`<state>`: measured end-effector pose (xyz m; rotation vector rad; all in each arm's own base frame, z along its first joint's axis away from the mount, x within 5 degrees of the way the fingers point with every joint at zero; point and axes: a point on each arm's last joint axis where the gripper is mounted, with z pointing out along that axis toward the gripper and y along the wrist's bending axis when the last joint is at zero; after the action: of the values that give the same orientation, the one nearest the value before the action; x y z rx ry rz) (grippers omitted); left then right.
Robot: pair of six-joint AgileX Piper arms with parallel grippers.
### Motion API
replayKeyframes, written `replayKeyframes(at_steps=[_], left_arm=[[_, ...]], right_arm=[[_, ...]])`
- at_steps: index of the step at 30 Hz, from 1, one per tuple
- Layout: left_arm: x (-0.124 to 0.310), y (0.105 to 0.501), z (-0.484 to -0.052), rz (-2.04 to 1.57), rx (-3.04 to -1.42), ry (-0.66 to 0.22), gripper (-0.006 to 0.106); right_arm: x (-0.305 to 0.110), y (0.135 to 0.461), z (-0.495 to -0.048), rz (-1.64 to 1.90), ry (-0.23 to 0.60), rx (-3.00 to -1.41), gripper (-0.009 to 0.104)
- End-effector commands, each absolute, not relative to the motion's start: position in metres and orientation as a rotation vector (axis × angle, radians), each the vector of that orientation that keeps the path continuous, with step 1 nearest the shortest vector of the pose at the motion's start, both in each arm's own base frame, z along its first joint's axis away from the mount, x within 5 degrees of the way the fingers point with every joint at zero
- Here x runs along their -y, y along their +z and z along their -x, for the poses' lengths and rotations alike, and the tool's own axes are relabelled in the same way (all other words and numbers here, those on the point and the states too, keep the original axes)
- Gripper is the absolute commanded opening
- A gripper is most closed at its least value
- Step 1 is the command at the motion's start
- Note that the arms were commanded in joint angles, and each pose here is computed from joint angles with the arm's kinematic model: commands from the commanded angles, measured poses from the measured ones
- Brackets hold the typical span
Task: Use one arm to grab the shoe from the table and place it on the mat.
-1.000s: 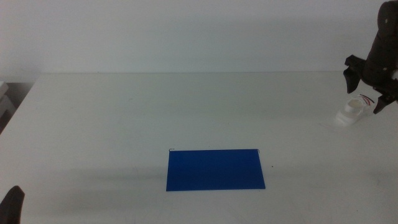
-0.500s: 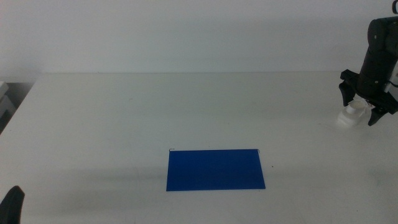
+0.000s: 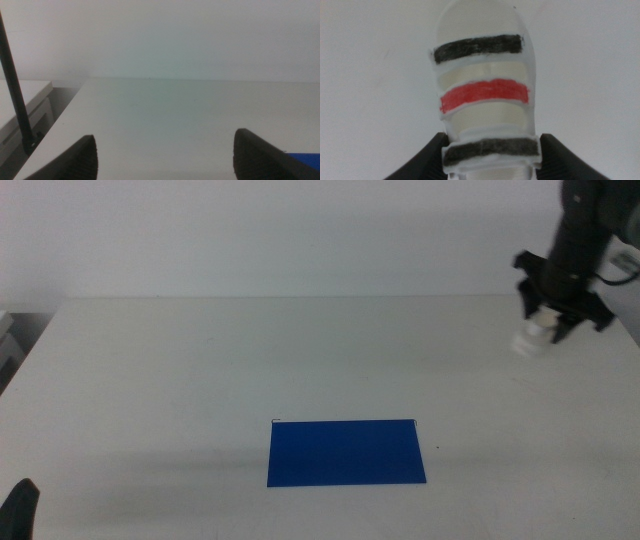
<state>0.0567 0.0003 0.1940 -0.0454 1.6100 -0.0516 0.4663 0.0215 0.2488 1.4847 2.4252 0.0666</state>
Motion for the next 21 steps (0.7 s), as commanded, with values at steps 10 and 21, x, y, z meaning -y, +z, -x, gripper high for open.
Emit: replayKeyframes(at_steps=[10,21], left_arm=[[0.001,0.199,-0.056,0.036,-1.526,-0.070,0.092],[0.001,0.199,-0.056,0.036,-1.526,-0.070,0.092]], right_arm=[[-0.185,0.323,-0.379,-1.248,0.260,-2.505,0.001],[-0.265,0.308,-0.325,-1.192,0.281,-2.595,0.000]])
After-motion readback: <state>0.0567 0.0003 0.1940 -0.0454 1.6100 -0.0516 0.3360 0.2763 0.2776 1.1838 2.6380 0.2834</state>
